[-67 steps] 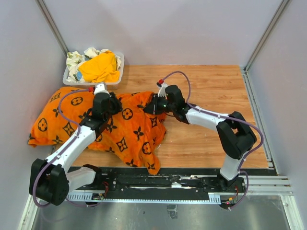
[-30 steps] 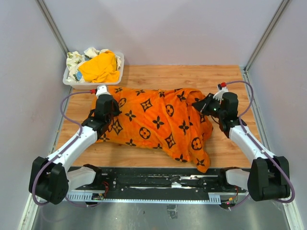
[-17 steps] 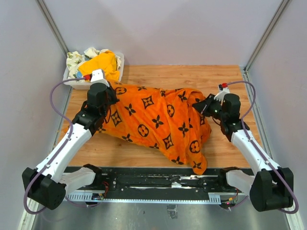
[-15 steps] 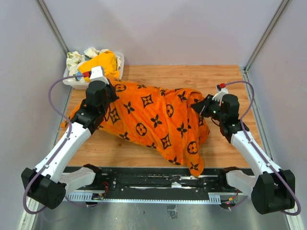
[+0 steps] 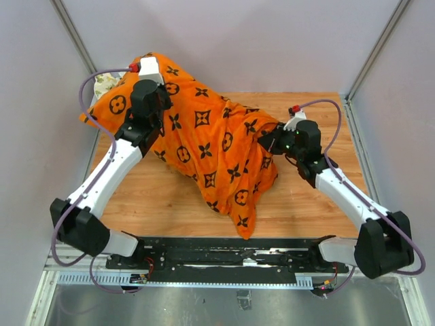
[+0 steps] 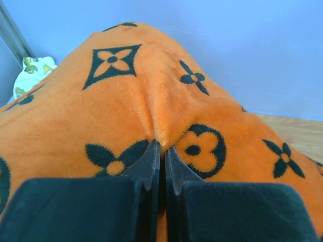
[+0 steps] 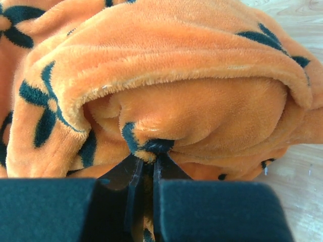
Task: Remove the pillowcase from the pillow
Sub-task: Adjust the pillow at the center of the board.
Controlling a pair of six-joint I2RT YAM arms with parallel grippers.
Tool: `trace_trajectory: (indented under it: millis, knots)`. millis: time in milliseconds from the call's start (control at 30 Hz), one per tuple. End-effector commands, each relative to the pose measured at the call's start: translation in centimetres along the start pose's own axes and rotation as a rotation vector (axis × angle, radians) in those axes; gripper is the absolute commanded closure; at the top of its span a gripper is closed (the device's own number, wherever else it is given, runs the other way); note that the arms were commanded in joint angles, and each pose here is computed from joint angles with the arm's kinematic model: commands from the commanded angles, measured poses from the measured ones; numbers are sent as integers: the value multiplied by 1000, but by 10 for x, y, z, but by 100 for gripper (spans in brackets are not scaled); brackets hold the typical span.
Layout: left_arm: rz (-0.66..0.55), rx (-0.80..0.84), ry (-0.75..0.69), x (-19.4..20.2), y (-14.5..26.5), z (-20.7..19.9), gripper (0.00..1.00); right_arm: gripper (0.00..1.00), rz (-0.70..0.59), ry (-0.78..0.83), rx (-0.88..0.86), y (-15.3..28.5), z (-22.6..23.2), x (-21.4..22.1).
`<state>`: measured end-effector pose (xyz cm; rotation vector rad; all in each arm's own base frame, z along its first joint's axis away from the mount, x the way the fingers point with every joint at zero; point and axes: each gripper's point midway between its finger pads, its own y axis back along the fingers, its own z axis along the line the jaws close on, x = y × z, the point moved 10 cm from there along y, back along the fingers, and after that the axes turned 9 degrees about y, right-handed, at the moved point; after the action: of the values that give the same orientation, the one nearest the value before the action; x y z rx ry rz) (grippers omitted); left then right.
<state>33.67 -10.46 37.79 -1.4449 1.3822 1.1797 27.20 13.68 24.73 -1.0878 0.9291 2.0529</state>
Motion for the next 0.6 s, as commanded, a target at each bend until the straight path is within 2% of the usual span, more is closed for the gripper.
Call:
trace_trajectory:
  millis: [0, 33, 67, 100, 133, 167, 267, 367, 433, 567]
  knots:
    - [11, -21, -21, 13, -40, -2, 88, 95, -61, 14, -57, -26, 13, -23]
    - [49, -26, -27, 25, -47, 0, 70, 84, -27, 13, -60, -32, 11, -19]
    - [78, -27, -32, 34, -51, 2, 44, 67, 7, 11, -62, -36, 8, -15]
    - [95, -26, -38, 39, -53, 3, 22, 51, 32, 11, -60, -39, 7, -11]
    - [100, -25, -40, 40, -53, 3, 10, 40, 50, 14, -51, -39, 5, -8]
    - [96, -18, -36, 37, -50, 3, 4, 32, 61, 21, -35, -37, 3, -4]
    - [73, 96, -29, 21, -33, -2, 1, 17, 57, 50, 62, -22, -6, 1]
    - [89, 389, -107, 17, -2, -19, 1, 15, 48, 53, 117, -5, -15, 7]
    - [86, 599, -207, 31, 29, -43, 1, 15, 36, 42, 151, 4, -21, 12]
    - [93, 871, -253, 58, 74, -80, 1, 16, 38, 29, 198, 15, -28, 22]
